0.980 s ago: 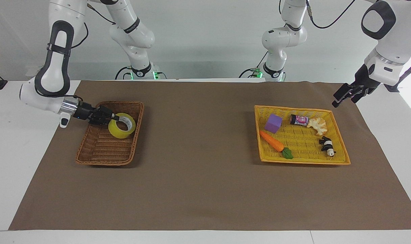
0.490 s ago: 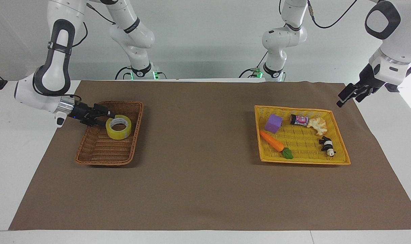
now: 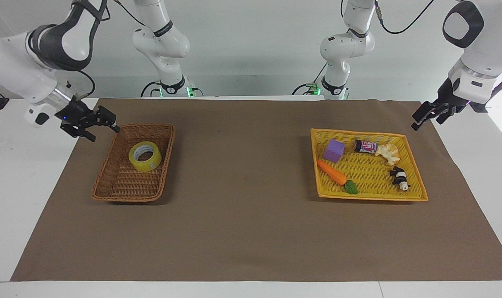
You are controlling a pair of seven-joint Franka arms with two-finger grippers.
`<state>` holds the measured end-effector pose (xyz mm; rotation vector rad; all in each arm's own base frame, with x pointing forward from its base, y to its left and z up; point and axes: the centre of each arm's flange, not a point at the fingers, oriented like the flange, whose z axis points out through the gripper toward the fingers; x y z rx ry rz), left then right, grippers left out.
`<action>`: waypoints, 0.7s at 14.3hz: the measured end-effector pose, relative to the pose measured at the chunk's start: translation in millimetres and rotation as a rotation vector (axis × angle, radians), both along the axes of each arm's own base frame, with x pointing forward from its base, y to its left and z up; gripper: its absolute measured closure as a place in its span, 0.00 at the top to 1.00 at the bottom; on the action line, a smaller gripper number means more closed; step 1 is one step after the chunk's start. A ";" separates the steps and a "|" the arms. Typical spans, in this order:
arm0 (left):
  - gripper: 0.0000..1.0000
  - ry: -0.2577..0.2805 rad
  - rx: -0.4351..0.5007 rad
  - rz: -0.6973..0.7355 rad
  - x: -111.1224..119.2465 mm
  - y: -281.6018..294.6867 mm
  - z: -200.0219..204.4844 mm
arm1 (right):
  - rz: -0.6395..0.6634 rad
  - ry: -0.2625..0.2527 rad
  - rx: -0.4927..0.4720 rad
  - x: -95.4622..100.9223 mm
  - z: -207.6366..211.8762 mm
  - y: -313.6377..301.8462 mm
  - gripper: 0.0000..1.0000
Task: Move tape to another basket
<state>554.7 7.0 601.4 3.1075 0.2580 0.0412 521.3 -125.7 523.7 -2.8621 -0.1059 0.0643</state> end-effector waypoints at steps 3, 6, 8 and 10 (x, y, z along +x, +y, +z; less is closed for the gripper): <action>1.00 0.022 0.001 -0.002 -5.9 -1.0 6.6 | -0.140 0.095 -0.089 -14.9 40.1 10.4 1.00; 1.00 0.030 0.003 -0.003 -15.2 3.5 18.2 | -0.211 0.125 -0.194 -15.7 67.0 19.1 1.00; 1.00 0.036 0.003 -0.017 -16.6 3.6 18.5 | -0.191 0.123 -0.258 -13.8 79.6 27.4 1.00; 1.00 0.037 0.002 -0.025 -16.7 2.2 18.4 | -0.175 0.131 -0.264 -13.5 87.8 38.3 1.00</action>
